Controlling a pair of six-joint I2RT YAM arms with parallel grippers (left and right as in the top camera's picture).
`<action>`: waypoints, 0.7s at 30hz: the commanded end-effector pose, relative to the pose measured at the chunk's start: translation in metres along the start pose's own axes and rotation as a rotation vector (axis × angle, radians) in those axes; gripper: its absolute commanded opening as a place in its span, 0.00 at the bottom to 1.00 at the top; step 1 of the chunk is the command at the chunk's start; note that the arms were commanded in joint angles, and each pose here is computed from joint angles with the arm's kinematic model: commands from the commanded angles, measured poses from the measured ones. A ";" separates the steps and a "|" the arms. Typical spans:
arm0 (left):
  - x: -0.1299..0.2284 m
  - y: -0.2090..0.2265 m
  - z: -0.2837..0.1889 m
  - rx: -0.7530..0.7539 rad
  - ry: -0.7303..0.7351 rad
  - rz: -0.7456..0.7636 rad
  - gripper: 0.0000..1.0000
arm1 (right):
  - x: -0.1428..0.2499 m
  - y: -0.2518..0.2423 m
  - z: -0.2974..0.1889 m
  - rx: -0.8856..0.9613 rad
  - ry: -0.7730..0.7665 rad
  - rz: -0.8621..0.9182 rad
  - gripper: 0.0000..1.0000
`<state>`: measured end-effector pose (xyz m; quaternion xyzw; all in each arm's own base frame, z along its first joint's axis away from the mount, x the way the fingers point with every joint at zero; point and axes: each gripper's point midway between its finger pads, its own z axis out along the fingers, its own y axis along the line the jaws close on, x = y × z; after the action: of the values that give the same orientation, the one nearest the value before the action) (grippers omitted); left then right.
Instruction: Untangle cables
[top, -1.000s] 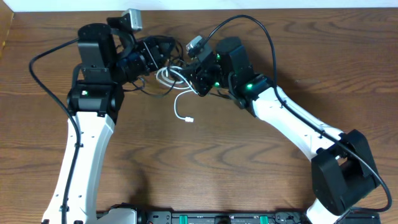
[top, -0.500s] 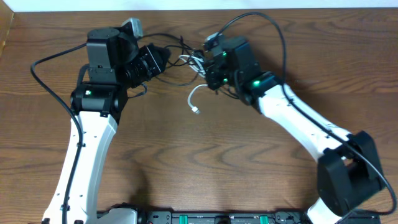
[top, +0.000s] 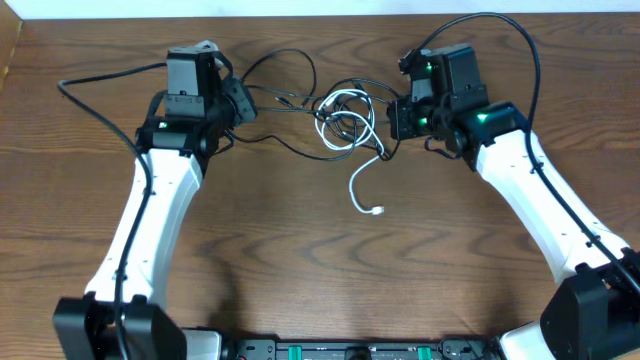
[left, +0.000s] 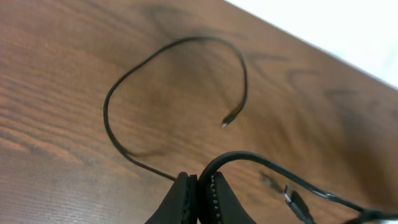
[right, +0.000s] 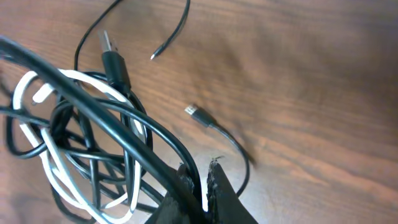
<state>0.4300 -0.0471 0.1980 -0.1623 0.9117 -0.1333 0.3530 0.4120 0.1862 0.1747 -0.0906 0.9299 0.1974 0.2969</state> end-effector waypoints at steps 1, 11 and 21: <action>-0.035 0.062 -0.004 -0.221 -0.101 -0.008 0.07 | -0.006 -0.068 -0.021 0.217 -0.029 0.093 0.01; -0.038 0.125 0.006 -0.339 -0.069 -0.075 0.07 | 0.023 -0.133 -0.048 0.558 0.037 0.227 0.01; -0.017 0.069 0.019 -0.047 0.050 -0.013 0.07 | 0.018 -0.078 -0.025 0.237 0.072 0.100 0.01</action>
<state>0.4316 0.0568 0.1580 -0.2316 0.9164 -0.0458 0.3233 0.4089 0.0701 0.1457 0.0479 0.9656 0.0229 0.2546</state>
